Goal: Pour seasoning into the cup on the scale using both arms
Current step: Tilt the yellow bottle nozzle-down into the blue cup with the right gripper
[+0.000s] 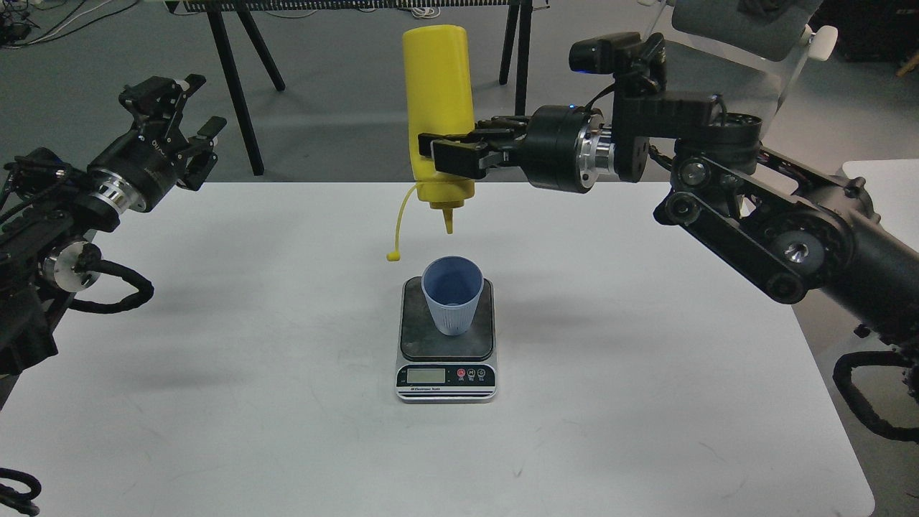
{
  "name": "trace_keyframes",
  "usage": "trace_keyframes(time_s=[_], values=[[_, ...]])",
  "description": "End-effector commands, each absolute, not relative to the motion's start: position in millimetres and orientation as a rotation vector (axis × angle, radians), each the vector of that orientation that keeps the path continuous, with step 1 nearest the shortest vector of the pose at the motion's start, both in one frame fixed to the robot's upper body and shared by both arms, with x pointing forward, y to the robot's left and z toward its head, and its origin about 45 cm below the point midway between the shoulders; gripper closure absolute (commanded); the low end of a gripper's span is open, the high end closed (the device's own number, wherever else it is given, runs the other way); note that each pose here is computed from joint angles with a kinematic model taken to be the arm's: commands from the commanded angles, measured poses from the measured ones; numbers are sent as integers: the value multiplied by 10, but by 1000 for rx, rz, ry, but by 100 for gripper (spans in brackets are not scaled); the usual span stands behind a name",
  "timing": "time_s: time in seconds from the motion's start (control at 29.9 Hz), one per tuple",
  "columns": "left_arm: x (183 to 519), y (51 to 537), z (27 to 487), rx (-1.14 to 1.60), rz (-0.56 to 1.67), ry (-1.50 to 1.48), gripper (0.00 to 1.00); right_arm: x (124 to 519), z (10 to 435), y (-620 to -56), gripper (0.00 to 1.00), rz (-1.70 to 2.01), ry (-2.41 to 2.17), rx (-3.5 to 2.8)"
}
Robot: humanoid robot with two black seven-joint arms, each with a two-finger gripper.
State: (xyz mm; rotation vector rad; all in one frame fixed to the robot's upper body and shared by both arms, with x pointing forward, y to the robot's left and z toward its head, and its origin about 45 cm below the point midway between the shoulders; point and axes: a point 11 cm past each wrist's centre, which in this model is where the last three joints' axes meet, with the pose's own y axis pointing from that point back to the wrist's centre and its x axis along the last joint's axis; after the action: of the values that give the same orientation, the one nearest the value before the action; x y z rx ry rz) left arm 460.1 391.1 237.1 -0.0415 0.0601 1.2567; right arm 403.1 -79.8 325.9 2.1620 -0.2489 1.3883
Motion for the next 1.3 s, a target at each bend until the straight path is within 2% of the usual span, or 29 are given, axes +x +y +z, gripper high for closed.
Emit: trace_keyframes(time_s=[0.0,0.57,1.27], values=[[4618,3883,2387,-46,1252,58,35,3965,3159,-697,50,1440,-171,2109],[4620,3863,2382,-48,1248,60,35,3889,2754,-718,49,1604,27,1839],[4650,3797,2404,-58,1237,59,35,4022,2753,-759,49,1663,-90,1842]])
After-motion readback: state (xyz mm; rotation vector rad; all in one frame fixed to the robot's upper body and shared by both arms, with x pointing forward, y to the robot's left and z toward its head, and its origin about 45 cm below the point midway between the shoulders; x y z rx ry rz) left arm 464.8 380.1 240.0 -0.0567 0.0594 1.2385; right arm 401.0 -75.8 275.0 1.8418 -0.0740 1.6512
